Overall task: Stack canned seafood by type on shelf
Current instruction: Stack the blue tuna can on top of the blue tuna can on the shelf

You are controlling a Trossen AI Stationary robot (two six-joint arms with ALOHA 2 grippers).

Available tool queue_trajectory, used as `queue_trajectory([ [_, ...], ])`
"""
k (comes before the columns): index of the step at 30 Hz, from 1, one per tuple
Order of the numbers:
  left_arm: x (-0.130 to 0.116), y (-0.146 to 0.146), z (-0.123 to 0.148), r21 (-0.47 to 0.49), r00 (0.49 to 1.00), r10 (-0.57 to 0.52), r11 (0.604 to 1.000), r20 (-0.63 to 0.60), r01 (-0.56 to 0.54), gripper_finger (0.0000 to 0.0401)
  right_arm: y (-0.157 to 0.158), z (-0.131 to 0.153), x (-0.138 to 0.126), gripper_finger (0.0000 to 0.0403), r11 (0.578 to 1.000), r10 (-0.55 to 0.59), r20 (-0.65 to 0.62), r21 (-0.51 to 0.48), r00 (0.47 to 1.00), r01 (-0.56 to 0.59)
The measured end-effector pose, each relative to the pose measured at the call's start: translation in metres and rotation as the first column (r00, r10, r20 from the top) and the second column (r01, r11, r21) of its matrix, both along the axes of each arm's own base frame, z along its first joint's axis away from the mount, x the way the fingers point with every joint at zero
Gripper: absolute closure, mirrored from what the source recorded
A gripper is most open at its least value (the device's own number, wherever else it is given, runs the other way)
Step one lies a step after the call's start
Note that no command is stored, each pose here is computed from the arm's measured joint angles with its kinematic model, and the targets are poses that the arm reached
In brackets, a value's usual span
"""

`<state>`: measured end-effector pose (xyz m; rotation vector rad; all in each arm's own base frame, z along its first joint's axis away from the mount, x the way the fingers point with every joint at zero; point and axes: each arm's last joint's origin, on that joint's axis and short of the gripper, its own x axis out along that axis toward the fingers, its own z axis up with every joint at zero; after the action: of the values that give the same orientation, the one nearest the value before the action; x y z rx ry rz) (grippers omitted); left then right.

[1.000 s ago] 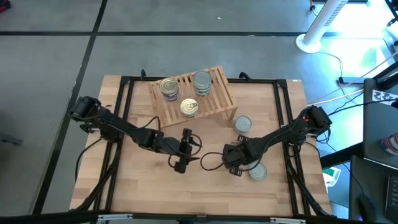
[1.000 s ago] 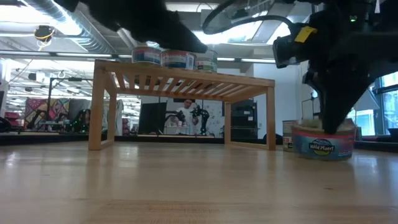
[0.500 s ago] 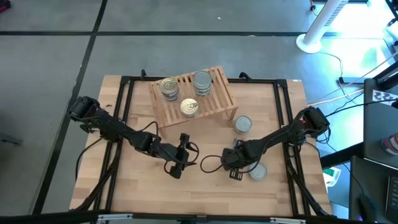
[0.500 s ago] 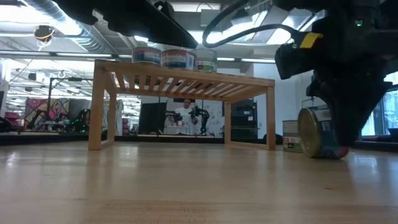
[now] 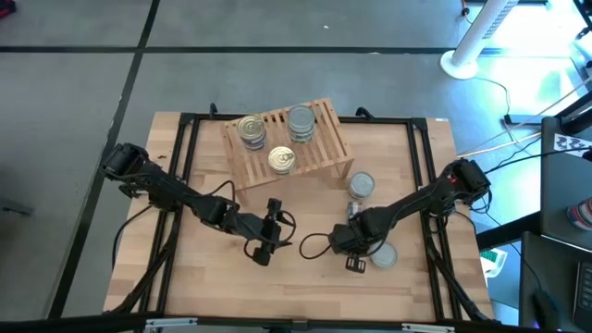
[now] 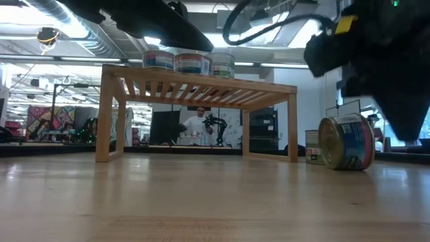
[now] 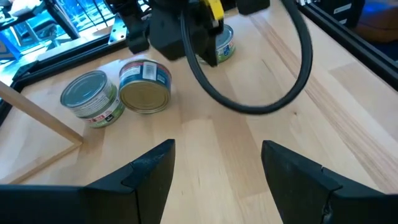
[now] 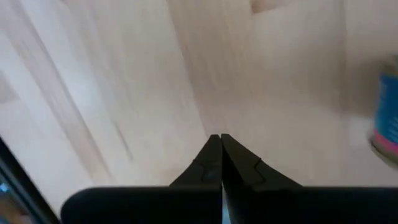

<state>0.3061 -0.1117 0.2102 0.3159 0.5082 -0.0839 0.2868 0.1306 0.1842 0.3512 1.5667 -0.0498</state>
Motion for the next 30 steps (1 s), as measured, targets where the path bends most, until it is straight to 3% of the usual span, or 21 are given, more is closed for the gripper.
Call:
queue_trajectory([
  [7,0.003,0.006,0.001,-0.005,1.0,0.019,1.0,0.01,-0.019,0.0164,0.002,0.025,0.004,0.0398,0.995,-0.101,-0.037,-0.009,0.994,0.101],
  [11,0.004,0.009,0.001,-0.012,0.999,0.034,0.999,0.008,-0.034,0.0164,0.003,0.026,0.005,0.0367,0.976,-0.216,-0.06,0.01,0.974,0.217],
  [18,0.004,0.01,0.0,-0.006,0.999,0.036,0.999,0.007,-0.036,0.0164,0.0,0.025,-0.001,0.0244,0.912,-0.41,-0.166,-0.043,0.897,0.409],
  [23,0.004,0.01,0.0,0.004,1.0,0.031,0.999,0.0,-0.031,0.0164,0.001,0.026,0.0,0.0146,0.867,-0.484,-0.234,-0.001,0.843,0.498],
  [27,0.004,0.01,0.0,0.005,1.0,0.031,1.0,-0.001,-0.031,0.0164,0.002,0.026,0.001,0.0089,0.855,-0.502,-0.234,0.009,0.833,0.518],
  [30,0.004,0.01,0.0,0.005,1.0,0.031,1.0,-0.001,-0.031,0.0164,0.0,0.026,0.002,0.0063,0.834,-0.549,-0.166,-0.049,0.819,0.549],
])
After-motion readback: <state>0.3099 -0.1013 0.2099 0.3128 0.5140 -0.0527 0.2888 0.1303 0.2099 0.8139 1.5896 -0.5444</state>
